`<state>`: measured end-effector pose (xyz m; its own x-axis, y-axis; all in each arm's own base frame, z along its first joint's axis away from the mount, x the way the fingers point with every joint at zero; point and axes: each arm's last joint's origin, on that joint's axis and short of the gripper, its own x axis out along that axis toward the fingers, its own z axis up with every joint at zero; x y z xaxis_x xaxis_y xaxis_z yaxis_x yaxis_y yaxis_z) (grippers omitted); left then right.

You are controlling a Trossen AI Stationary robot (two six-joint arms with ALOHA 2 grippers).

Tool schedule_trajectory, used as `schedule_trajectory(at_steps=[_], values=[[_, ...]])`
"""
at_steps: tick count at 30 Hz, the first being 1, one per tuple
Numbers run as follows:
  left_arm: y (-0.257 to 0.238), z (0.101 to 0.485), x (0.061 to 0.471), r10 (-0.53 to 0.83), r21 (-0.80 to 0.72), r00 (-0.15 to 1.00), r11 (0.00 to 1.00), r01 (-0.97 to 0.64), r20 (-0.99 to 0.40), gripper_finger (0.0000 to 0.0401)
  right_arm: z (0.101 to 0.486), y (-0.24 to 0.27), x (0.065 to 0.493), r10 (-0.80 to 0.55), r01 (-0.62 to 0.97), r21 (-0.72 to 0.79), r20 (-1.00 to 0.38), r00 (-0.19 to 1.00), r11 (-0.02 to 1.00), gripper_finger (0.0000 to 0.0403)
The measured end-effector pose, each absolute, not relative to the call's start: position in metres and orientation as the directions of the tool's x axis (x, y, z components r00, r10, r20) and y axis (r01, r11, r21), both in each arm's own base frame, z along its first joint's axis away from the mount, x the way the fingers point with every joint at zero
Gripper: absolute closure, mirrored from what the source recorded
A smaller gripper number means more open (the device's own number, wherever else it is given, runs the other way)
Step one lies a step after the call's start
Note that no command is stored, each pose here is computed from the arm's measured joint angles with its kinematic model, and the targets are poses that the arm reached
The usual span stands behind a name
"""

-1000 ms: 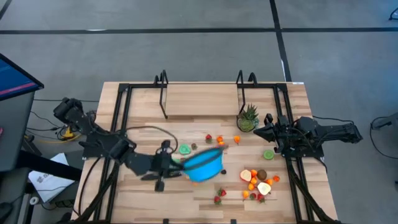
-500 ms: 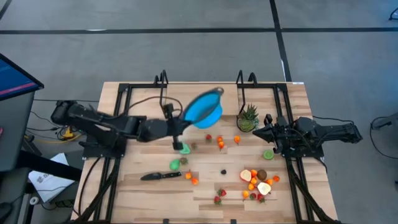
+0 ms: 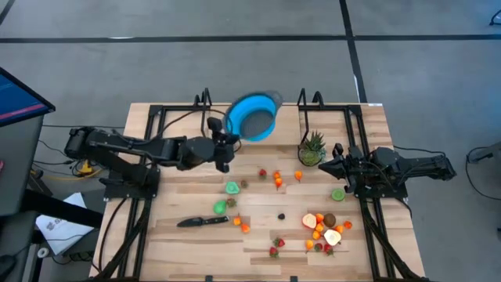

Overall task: Pick & Place Fruit
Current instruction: Put the basket on the shelf

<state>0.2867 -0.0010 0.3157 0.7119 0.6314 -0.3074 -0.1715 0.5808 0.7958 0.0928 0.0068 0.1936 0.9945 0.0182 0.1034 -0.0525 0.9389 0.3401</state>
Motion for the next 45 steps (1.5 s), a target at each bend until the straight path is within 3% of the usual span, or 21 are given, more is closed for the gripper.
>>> schedule_trajectory(at_steps=[7, 13, 33, 39, 45], values=[[0.016, 0.291, 0.309, 0.71, 0.893, 0.624, 0.448, -0.042, -0.327, 0.0395, 0.194, 0.007, 0.093, 0.017, -0.053, 0.34, 0.106, 0.994, 0.939, 0.0403], [0.027, 0.261, 0.328, 0.757, 0.911, 0.547, 0.411, 0.026, -0.357, 0.0395, 0.194, 0.007, 0.093, 0.017, -0.052, 0.34, 0.106, 0.994, 0.939, 0.0403], [0.055, 0.249, 0.332, 0.706, 0.828, 0.562, 0.557, -0.065, -0.431, 0.0394, 0.194, 0.007, 0.093, 0.017, -0.052, 0.34, 0.106, 0.994, 0.939, 0.0403], [0.057, 0.248, 0.333, 0.628, 0.769, 0.62, 0.636, -0.062, -0.47, 0.0394, 0.194, 0.007, 0.093, 0.017, -0.051, 0.34, 0.102, 0.995, 0.939, 0.0403], [0.057, 0.243, 0.336, 0.624, 0.77, 0.617, 0.636, -0.045, -0.48, 0.0394, 0.193, 0.007, 0.093, 0.017, -0.048, 0.33, 0.098, 0.995, 0.943, 0.0403]])
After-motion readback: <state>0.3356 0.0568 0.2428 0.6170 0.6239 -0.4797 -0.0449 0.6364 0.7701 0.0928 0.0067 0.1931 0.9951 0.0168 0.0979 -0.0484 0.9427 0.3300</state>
